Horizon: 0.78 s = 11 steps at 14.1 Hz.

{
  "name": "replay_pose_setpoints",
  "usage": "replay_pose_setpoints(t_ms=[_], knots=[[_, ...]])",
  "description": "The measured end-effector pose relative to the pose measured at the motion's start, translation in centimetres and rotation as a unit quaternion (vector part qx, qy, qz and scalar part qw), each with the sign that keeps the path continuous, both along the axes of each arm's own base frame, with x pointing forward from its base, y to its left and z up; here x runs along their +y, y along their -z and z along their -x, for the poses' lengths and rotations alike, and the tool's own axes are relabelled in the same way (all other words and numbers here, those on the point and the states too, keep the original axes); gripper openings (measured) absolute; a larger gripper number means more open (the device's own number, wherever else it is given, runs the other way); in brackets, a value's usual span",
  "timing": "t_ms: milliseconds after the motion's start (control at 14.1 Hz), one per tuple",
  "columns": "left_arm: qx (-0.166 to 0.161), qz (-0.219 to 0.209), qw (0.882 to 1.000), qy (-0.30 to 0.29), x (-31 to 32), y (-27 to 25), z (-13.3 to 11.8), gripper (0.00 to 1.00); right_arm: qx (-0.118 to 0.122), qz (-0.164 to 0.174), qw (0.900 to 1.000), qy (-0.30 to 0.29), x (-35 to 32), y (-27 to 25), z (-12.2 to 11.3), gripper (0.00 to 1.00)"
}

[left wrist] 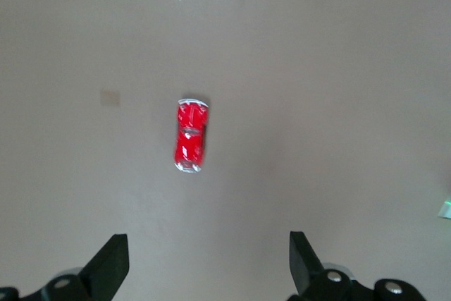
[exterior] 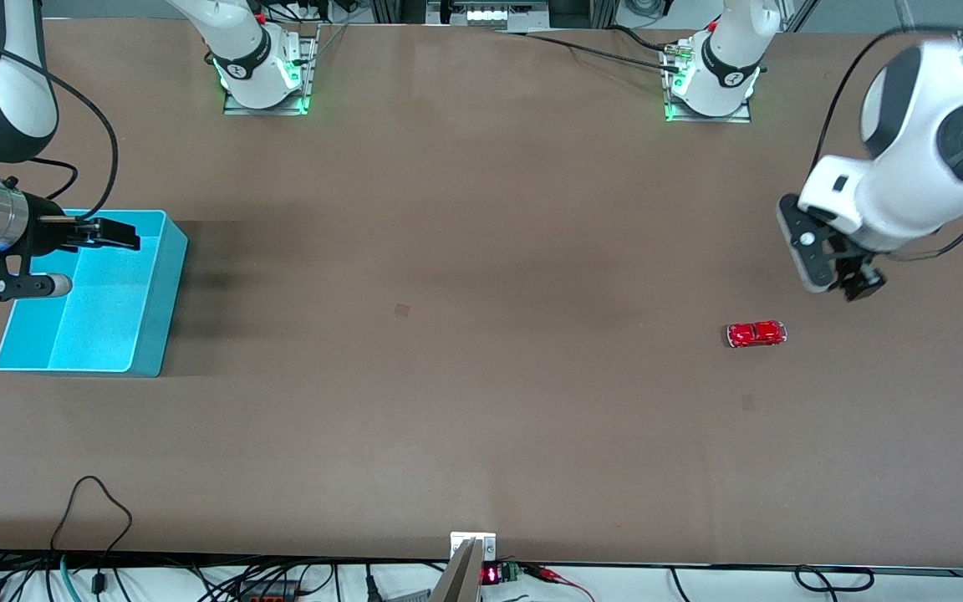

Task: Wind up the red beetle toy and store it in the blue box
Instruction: 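Move the left gripper down over the red toy car, then close the left gripper on the red toy car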

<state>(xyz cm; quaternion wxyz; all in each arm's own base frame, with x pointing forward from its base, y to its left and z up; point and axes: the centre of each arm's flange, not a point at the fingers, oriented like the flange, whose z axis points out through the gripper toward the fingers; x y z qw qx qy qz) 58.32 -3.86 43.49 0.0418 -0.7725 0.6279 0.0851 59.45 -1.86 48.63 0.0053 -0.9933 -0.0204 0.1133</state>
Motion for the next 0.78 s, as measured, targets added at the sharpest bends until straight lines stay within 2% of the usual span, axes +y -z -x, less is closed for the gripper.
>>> replay_pose_setpoints(t_ms=[355,639,781], knots=[[-0.015,0.033,0.998,0.057,4.9,12.5,-1.2,1.0,0.01,0.001,1.0,0.0,0.0,1.2,-0.3,1.0],[-0.033,0.05,0.996,0.065,5.9,18.7,-1.4,1.0,0.013,0.001,1.0,0.0,0.0,1.5,-0.4,1.0],[-0.029,0.055,0.996,0.063,6.4,20.9,-1.2,1.0,0.013,0.001,1.0,0.0,0.0,1.5,-0.4,1.0]])
